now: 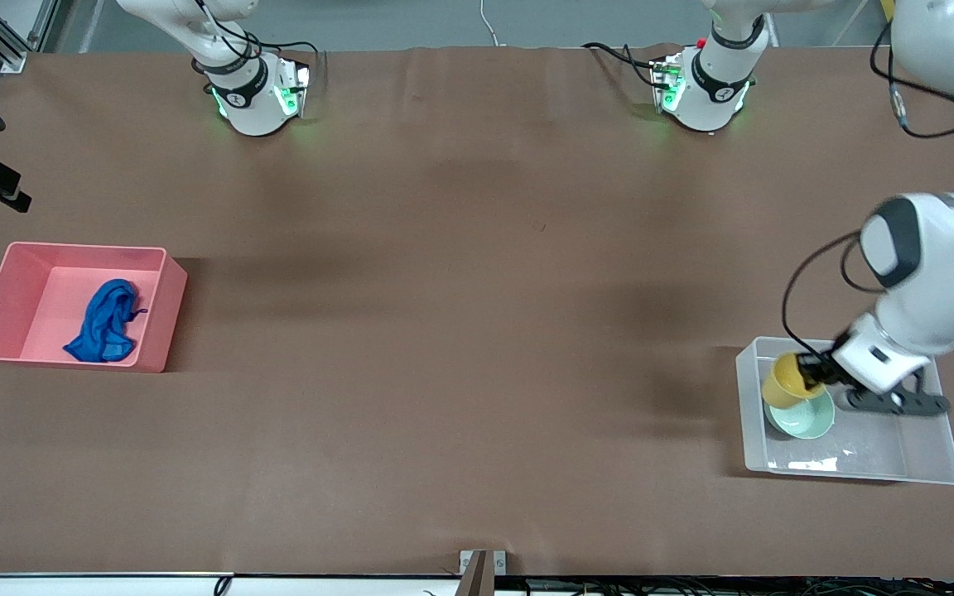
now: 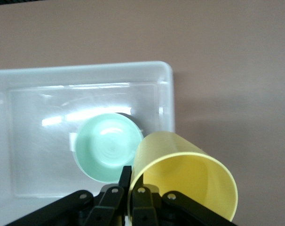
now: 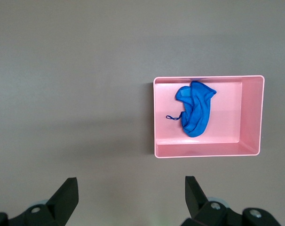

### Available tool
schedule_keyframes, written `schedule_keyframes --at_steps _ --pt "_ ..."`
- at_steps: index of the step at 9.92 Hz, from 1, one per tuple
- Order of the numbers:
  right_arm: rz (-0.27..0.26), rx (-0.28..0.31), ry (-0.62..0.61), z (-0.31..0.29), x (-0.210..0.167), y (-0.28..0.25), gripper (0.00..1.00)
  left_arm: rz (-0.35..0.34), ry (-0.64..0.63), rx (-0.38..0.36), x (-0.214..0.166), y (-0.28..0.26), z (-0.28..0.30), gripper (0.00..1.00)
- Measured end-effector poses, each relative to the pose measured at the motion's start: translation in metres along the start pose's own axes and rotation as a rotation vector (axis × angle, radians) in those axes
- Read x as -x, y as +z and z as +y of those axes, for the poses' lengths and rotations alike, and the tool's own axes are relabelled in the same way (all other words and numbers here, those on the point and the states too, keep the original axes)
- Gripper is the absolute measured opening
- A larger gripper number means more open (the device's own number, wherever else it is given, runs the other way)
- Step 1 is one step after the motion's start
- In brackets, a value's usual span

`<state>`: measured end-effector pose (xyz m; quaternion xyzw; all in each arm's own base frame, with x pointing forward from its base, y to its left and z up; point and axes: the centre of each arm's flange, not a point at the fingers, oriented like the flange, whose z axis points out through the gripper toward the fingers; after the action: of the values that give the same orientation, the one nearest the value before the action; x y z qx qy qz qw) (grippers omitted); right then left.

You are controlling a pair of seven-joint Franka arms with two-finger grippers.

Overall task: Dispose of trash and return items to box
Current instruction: 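Carry the yellow cup with the left gripper into the bowl in the clear bin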

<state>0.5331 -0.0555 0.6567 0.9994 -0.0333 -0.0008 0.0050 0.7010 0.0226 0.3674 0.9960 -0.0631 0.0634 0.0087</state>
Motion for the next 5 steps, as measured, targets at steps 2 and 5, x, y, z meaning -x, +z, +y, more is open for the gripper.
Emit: schedule_keyframes --at_steps 2,5 --pt "0.0 0.0 0.0 0.0 0.0 0.0 1.0 -0.046 0.043 0.008 -0.002 0.037 -0.058 0.04" --pt "-0.001 0.0 0.001 0.001 0.0 0.0 1.0 -0.115 0.064 0.015 0.009 0.087 -0.077 0.04"
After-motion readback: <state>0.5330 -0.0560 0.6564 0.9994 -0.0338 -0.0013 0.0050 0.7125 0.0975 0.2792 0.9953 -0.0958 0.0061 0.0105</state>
